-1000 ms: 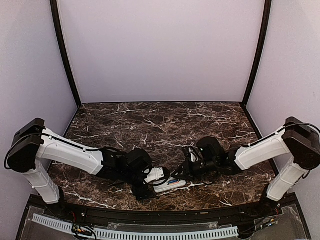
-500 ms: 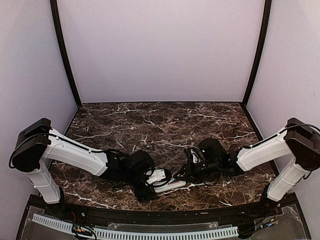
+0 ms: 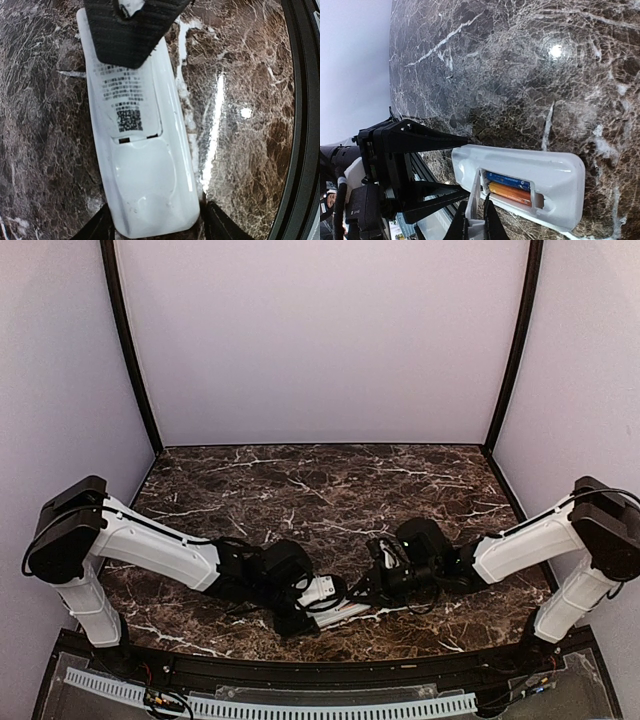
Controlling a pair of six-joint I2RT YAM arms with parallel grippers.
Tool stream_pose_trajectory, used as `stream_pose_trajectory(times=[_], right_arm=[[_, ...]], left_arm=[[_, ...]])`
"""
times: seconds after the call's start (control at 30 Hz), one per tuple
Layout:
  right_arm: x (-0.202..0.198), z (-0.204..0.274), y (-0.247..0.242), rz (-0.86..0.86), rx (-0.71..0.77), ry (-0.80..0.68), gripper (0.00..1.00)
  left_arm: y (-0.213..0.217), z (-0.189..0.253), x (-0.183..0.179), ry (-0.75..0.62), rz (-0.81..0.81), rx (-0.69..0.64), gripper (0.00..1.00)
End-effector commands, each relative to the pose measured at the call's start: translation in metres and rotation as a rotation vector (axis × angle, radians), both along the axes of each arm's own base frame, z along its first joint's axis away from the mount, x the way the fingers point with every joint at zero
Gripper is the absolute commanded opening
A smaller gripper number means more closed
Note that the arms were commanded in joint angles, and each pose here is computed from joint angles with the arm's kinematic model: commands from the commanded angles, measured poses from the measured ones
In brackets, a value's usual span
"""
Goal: Load the batteries into the remote control
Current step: Load the battery cover onto the remote control without the battery cover.
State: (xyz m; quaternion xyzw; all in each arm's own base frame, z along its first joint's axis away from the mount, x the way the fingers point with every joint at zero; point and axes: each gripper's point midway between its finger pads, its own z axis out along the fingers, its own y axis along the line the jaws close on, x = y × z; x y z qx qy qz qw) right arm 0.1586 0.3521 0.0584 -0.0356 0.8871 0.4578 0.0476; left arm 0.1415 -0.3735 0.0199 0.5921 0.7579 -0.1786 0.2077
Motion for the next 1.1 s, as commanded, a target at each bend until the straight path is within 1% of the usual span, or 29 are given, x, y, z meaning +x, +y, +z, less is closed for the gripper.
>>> stream_pose_trajectory(times=[0.0, 0.27, 0.4, 0.53, 0.67, 1.07], right_arm=[[-0.004, 0.007, -0.002, 0.004, 0.004, -0.016, 0.0], [-0.003, 0.01, -0.007, 0.008, -0.008, -0.047, 0.0], [-0.002, 0.009, -0.004, 0.054, 0.008, -0.033, 0.0], [-0.001, 0.007, -0.008, 0.042, -0.007, -0.03, 0.0], [0.0, 0.005, -0.009, 0.034, -0.007, -0.03, 0.0], [0.002, -0.004, -0.007, 0.047, -0.033, -0.033, 0.0]], left_arm=[[-0.005, 0.0, -0.009, 0.062, 0.004, -0.01, 0.57], [-0.004, -0.001, -0.01, 0.099, 0.053, -0.013, 0.47], [-0.003, -0.004, -0.01, 0.108, 0.066, -0.006, 0.43], [-0.002, -0.004, -0.01, 0.114, 0.08, 0.004, 0.4], [-0.001, -0.004, -0.009, 0.111, 0.087, 0.009, 0.37], [0.0, -0.006, -0.009, 0.108, 0.089, 0.013, 0.36]])
